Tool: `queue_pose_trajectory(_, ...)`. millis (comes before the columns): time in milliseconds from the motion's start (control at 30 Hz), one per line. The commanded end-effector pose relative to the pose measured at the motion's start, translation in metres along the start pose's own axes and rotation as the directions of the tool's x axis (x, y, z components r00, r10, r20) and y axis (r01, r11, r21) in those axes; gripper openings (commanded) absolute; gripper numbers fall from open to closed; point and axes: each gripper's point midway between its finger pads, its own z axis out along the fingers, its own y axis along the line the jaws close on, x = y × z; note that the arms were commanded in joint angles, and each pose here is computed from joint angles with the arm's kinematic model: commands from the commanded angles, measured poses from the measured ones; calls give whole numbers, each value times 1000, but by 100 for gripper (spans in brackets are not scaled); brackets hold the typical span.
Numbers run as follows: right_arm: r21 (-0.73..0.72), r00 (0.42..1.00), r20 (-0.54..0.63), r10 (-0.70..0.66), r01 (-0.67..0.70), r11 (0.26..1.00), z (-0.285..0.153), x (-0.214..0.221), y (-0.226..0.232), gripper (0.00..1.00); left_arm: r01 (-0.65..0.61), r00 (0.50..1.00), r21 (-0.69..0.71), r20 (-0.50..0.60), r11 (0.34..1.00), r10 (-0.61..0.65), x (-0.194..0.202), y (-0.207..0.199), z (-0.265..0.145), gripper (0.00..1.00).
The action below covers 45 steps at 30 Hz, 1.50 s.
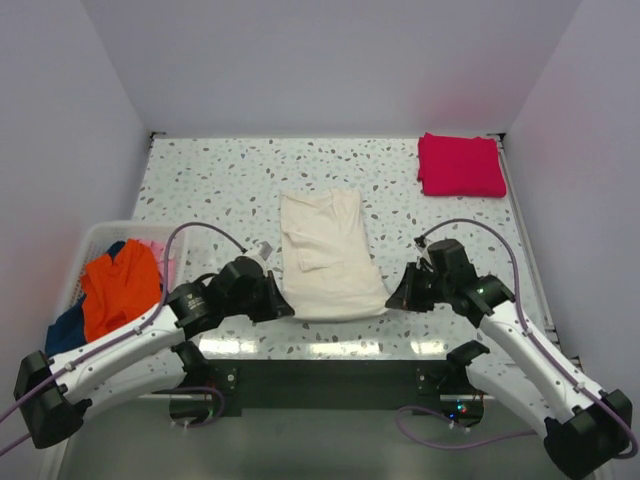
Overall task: Fold and stack the t-shirts
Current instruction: Fold the tshirt
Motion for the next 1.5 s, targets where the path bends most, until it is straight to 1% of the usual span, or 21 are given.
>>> queue_pose_trajectory(0, 47, 995, 75, -61, 58, 997, -12, -30, 9, 0, -49, 996, -2, 78, 999, 49, -28, -19, -11, 0)
queue_pose_trajectory(267, 44, 988, 133, -77, 72, 996, 5, -91, 42, 0, -99, 983, 18, 160, 995, 95, -100, -38, -6, 0)
queue_pose_trajectory(400, 28, 975, 201, -93, 89, 996, 14, -151, 74, 0, -94, 975, -10, 201, 996, 94, -151, -38, 7, 0)
queue_pose_trajectory(467, 34, 972, 215, -96, 91, 995, 26, -176, 82, 0, -99, 967, 42, 240, 994, 86, -180, -49, 7, 0)
queue_pose_trajectory(500, 38, 970, 221, -98, 92, 995, 37, -202, 88, 0, -56, 967, 14, 251, 998, 51, -200, -34, 16, 0)
queue_pose_trajectory(567, 53, 974, 206, -92, 82, 995, 56, -228, 86, 0, -47, 951, 42, 306, 998, 32, -237, -38, 20, 0)
queue_pose_trajectory(600, 50, 979, 187, -78, 70, 996, 78, -254, 84, 0, 10, 955, -1, 297, 1000, -9, -254, -13, 38, 0)
queue_pose_trajectory(667, 44, 982, 181, -62, 55, 998, 98, -281, 80, 0, 27, 939, 34, 343, 999, -37, -290, -10, 49, 0)
queue_pose_trajectory(700, 27, 972, 228, -58, 54, 998, 98, -314, 86, 0, 83, 942, 1, 325, 997, -79, -302, 20, 74, 0)
queue_pose_trajectory(733, 54, 987, 157, -26, 18, 998, 135, -314, 64, 0, 61, 926, 29, 371, 998, -67, -331, 16, 78, 0)
queue_pose_trajectory(767, 28, 980, 197, -29, 24, 999, 138, -341, 71, 10, 34, 931, 66, 361, 997, -55, -345, 17, 87, 0)
queue_pose_trajectory(800, 29, 980, 199, -9, 3, 1000, 148, -353, 61, 19, 69, 947, 18, 313, 997, -71, -346, 46, 123, 11)
queue_pose_trajectory(833, 34, 990, 139, 17, -22, 999, 183, -348, 41, 28, 36, 937, 23, 348, 999, -41, -372, 41, 126, 25)
queue_pose_trajectory(867, 13, 985, 174, 10, -12, 1000, 183, -366, 48, 44, 38, 940, 37, 337, 999, -48, -380, 49, 133, 33)
queue_pose_trajectory(900, 14, 984, 179, 7, -9, 1000, 189, -373, 42, 47, 75, 944, 26, 321, 997, -79, -380, 64, 147, 46)
queue_pose_trajectory(967, 41, 986, 167, 8, -15, 999, 200, -375, 28, 49, 36, 914, 89, 400, 995, -69, -403, 60, 142, 66)
queue_pose_trajectory(1000, 47, 985, 174, 13, -22, 999, 196, -377, 22, 52, 25, 909, 90, 413, 996, -60, -410, 60, 141, 84)
queue_pose_trajectory(1167, 102, 968, 251, -13, -13, 995, 160, -368, 15, 58, 12, 896, 66, 443, 998, -40, -412, 54, 119, 83)
queue_pose_trajectory(1267, 169, 969, 247, -15, -28, 985, 152, -347, 1, 57, 42, 892, 26, 450, 999, -49, -400, 57, 105, 77)
queue_pose_trajectory(1367, 205, 963, 259, -71, 17, 979, 141, -329, 10, 57, 61, 893, -58, 449, 996, -29, -385, 60, 93, 69)
queue_pose_trajectory(1467, 257, 963, 241, -124, 60, 964, 138, -314, 11, 57, 10, 900, -78, 435, 997, 25, -369, 40, 88, 59)
